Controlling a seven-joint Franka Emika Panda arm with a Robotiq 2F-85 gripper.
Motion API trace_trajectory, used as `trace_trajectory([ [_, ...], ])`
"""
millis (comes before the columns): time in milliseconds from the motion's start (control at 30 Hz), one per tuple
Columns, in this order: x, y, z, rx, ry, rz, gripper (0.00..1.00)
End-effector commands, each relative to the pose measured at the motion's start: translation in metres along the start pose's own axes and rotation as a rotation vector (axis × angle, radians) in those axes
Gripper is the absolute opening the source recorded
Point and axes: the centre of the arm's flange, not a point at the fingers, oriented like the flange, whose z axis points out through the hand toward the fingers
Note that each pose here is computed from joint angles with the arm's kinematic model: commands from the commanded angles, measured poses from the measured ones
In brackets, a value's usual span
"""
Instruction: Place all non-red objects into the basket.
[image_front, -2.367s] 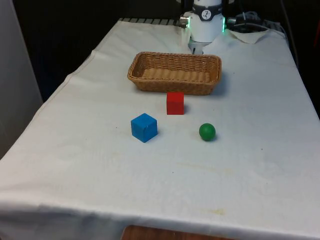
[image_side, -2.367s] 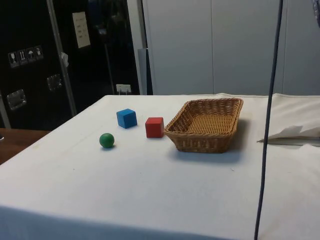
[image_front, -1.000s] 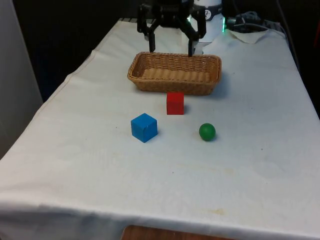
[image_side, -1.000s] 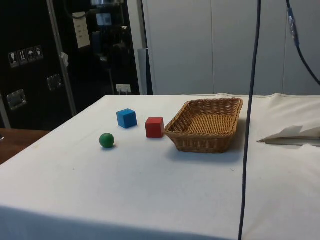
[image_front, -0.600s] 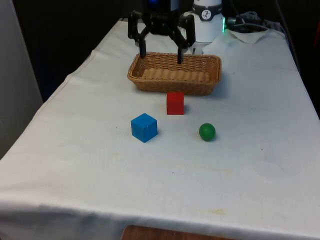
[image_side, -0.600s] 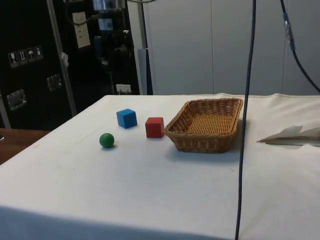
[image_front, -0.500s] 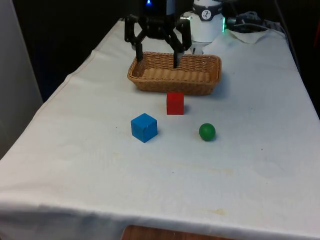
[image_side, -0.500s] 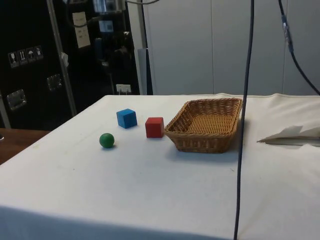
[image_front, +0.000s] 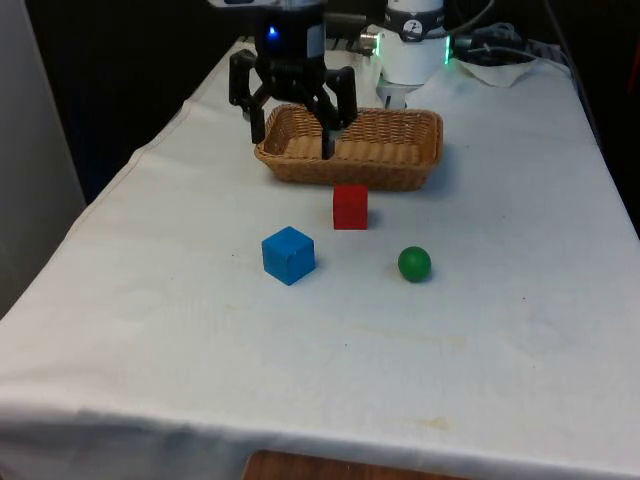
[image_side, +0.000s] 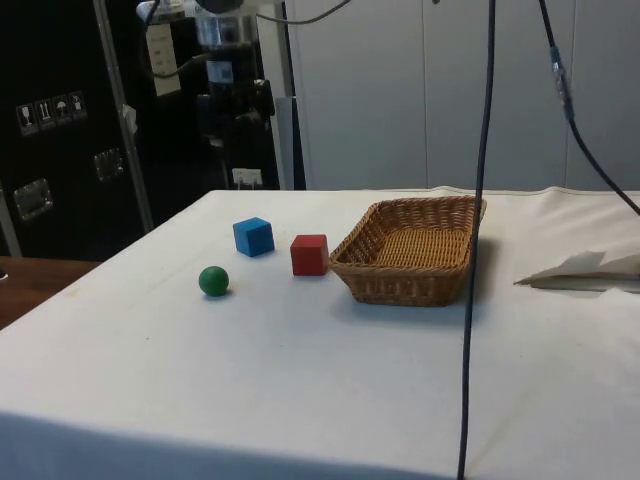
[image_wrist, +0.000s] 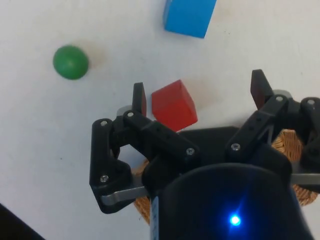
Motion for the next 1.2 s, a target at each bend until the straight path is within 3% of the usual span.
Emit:
trace_trajectory([
  [0,0.001,0.001,0.004,0.006,0.010,0.005,1.00],
  [700,0.002,0.010,0.051,-0.010,0.038,0.055,1.00],
  [833,0.001,0.011,0.061,-0.006,0.039,0.060,1.00],
  [867,0.000,0.010,0.058,-0.018,0.032,0.058,1.00],
  [900,0.000,0.010,0.066,-0.003,0.039,0.065,1.00],
  [1167,0.000,0.009,0.082,0.008,0.042,0.084,1.00],
])
